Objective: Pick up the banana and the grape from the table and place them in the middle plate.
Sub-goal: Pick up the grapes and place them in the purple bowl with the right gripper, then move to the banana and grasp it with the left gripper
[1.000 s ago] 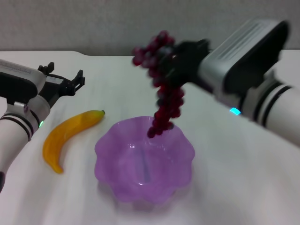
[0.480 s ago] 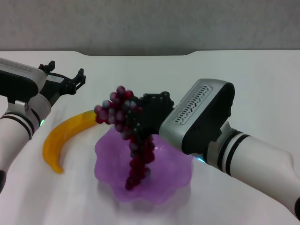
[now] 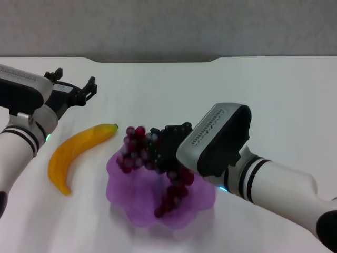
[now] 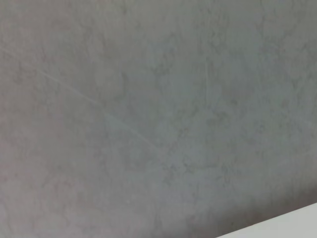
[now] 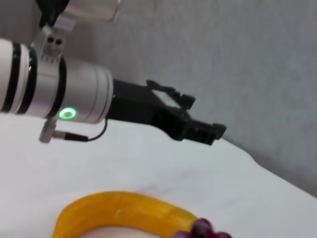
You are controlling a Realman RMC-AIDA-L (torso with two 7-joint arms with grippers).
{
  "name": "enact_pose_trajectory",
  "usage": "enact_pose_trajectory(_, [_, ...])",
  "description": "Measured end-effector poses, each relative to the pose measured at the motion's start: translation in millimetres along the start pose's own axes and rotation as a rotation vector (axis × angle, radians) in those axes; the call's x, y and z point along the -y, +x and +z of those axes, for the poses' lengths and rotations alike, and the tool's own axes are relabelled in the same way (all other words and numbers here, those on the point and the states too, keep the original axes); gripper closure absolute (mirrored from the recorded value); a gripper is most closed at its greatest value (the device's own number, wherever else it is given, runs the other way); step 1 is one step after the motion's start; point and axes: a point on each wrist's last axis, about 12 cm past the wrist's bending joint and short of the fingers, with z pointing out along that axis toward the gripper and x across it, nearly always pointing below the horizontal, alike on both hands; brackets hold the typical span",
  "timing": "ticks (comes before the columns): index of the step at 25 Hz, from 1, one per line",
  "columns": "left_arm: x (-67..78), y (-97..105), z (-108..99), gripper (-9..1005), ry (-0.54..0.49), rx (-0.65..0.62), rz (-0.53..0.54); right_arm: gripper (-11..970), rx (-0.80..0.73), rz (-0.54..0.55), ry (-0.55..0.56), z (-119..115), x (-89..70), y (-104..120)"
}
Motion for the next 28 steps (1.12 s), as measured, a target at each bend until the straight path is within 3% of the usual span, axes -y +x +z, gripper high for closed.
enact_pose_trajectory(15, [2.0,-4.5,2.8,132,0.006,0.011,0.001,730,-0.006,0.027,0.048,5.4,9.7,13.4])
enact_pose_trajectory(18, [2.5,-4.3,2.7,132,0.008,0.010,0.001,503,0.001,0.024,0.056,5.5,10.8,13.6])
enact_pose_trajectory(23, [3.2,-4.6,2.9,132,0.010,0.011,0.002,262,0.065,0.037,0.110,0.9,15.7,13.1])
enact_pose_trajectory(28, [1.1,-1.3,0.9,132,0.003,0.003,0.000,174,0.111,0.065,0.172,-5.7,26.3,13.1])
